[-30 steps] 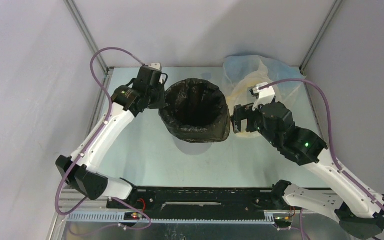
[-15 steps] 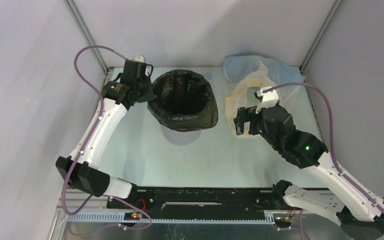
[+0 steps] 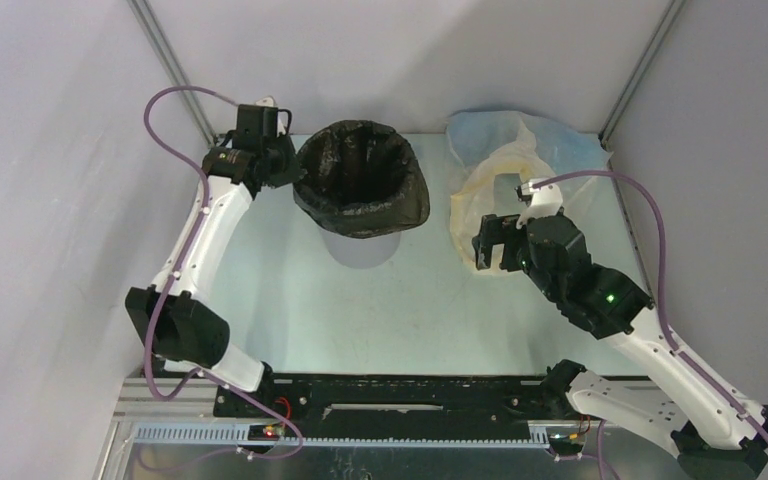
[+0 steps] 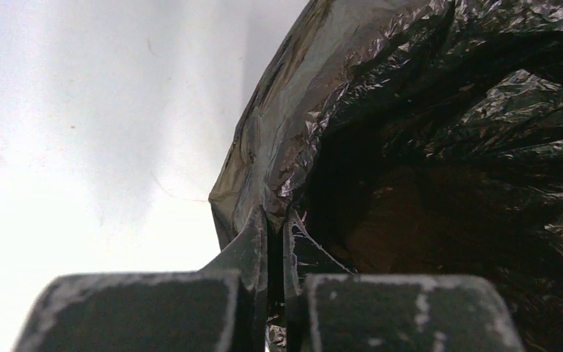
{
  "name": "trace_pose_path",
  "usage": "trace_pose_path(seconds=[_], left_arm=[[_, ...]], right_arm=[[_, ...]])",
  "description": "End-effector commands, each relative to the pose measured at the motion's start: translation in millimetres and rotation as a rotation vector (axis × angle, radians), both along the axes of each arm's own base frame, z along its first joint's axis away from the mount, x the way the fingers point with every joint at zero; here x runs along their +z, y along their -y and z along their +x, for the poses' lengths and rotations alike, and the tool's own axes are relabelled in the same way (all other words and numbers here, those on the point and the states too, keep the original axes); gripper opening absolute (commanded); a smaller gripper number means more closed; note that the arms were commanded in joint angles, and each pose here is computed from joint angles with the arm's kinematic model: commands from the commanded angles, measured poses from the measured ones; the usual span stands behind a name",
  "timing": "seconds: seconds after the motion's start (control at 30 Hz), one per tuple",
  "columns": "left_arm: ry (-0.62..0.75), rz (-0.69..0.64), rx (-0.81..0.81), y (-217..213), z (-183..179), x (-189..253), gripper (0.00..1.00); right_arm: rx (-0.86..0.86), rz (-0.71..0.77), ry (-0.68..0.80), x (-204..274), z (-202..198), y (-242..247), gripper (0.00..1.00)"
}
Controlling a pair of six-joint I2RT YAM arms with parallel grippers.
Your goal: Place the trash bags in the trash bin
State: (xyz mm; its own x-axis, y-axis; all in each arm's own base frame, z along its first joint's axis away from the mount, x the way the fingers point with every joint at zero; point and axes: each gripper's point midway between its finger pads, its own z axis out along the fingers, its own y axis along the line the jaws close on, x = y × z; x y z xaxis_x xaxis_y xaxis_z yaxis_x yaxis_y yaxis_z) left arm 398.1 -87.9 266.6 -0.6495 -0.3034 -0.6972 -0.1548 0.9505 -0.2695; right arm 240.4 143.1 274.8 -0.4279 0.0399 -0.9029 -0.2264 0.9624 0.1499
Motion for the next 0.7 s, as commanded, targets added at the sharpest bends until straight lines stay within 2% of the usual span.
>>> trace_pose_path(seconds=[0.0,0.23,0.43,0.5,0.67], left_arm=[[0.118,-0.183,-0.09,35.7,16.5,37.5,0.0],[0.116,-0.272,-0.149,60.4,10.6,40.0,0.01],[0.128,-0.284,-0.167,67.7,3.9,43.2,0.09],[0.129,-0.28,-0.171,67.1,2.3,42.8,0.18],[0.156,-0.256,-0.169,60.1,-7.3,52.1,0.5]], right_arm=[[-0.015,0.055,0.04,7.9,6.5,-2.0,1.0],[-0.156,0.092,0.043,-3.3,24.0,23.7,1.0],[-0.223,0.116,0.118,-8.9,34.2,51.0,1.0],[-0.243,0.112,0.175,-7.9,37.5,60.2,1.0],[-0.273,0.125,0.264,-16.8,40.4,75.0,1.0]])
